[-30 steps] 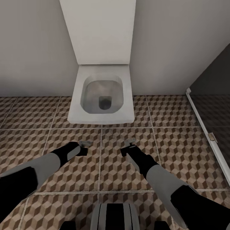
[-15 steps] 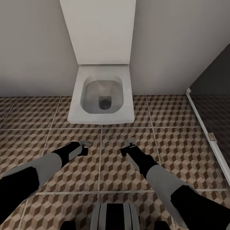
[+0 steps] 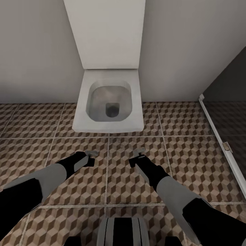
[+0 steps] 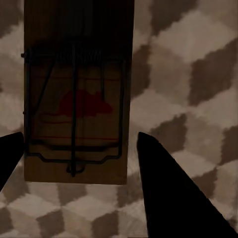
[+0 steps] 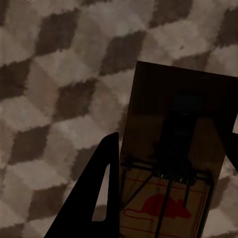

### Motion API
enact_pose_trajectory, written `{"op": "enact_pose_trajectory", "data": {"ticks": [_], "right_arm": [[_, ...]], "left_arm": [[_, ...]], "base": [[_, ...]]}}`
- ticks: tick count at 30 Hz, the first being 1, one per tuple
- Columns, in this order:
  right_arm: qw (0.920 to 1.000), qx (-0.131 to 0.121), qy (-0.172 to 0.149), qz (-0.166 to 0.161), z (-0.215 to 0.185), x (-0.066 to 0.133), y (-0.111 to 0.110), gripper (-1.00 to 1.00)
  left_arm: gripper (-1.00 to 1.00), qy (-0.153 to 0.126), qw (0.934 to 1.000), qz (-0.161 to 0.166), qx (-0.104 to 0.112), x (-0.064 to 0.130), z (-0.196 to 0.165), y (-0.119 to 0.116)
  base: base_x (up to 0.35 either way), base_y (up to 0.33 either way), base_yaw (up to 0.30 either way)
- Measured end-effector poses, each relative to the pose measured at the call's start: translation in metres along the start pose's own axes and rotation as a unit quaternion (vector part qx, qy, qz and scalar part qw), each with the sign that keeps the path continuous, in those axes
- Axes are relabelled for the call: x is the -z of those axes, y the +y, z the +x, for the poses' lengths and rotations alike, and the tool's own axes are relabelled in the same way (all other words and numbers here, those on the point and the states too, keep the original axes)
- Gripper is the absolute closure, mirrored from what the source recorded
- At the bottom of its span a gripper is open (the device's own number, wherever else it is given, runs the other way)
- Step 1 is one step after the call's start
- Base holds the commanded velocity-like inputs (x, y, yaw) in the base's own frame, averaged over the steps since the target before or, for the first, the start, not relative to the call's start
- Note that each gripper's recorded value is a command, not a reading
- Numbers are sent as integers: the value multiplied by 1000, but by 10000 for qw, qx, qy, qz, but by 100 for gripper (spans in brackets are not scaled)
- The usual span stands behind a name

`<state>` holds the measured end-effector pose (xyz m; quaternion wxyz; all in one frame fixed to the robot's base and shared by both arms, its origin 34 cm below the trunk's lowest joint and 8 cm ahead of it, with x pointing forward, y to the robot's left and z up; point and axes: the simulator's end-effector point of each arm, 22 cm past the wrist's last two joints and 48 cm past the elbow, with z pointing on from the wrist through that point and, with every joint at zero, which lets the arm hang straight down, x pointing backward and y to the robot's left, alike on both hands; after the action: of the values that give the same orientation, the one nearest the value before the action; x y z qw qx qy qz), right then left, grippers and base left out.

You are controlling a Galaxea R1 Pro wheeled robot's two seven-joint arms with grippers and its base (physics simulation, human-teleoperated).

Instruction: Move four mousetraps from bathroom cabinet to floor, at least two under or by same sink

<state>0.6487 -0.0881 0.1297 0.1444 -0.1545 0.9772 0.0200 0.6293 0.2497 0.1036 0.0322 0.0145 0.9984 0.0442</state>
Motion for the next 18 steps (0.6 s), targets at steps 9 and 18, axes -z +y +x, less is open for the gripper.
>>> {"op": "enact_pose_trajectory", "data": {"ticks": [9,18], "right_arm": [[10000,3,0,0,0,0,0,100],[10000,0,0,0,0,0,0,100]], "left_arm": [[-100,-6,10000,3,-11,0,0,-1],[-100,-4,10000,6,-12,0,0,-1]], "base": [[0,0,0],[0,0,0]]}}
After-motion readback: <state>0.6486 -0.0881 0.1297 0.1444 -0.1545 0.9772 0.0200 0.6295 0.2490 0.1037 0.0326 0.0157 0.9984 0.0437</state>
